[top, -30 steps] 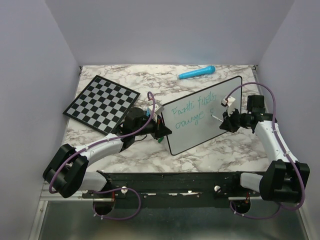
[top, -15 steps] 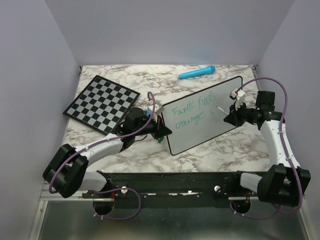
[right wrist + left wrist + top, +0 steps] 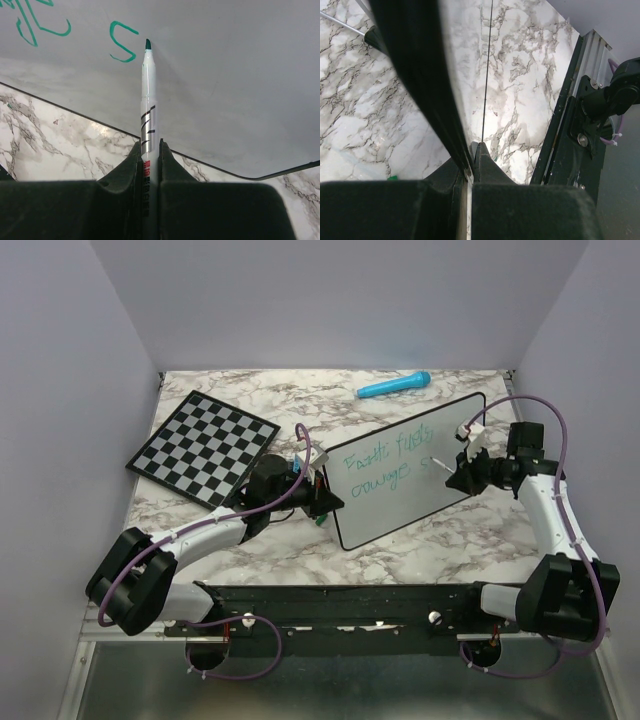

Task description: Write a sentence on the whiteboard

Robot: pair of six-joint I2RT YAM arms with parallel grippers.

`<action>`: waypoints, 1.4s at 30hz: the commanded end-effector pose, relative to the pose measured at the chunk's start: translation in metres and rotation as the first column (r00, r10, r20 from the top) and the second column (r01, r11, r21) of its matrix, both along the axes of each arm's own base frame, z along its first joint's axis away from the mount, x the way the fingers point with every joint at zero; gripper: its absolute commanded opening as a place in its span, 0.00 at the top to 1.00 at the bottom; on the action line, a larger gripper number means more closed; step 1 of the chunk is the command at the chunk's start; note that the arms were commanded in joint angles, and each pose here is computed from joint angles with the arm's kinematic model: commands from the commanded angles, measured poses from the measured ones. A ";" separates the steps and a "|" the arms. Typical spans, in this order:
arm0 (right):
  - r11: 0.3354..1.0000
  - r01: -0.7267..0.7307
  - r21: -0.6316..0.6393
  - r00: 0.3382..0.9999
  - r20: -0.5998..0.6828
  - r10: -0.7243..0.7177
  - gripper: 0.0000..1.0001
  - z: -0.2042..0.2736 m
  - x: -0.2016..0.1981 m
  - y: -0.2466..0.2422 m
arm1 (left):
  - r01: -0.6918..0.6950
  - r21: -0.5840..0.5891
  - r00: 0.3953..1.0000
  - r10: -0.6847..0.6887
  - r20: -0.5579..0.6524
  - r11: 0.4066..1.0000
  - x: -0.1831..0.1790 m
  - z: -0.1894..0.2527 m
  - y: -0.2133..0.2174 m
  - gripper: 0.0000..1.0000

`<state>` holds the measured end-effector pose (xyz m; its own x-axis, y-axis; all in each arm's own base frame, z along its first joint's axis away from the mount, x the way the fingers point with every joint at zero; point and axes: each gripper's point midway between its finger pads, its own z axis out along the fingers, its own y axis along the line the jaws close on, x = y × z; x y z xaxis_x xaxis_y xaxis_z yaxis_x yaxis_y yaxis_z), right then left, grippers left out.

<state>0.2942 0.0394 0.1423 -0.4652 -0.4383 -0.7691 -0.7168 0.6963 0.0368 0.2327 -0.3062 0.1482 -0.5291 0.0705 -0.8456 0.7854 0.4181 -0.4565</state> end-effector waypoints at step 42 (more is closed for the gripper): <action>1.000 0.009 -0.028 0.998 -0.055 -0.010 1.00 -0.014 -0.008 -0.005 | 0.030 0.164 0.999 -0.024 -0.037 0.986 -0.012 -0.051 0.015 1.00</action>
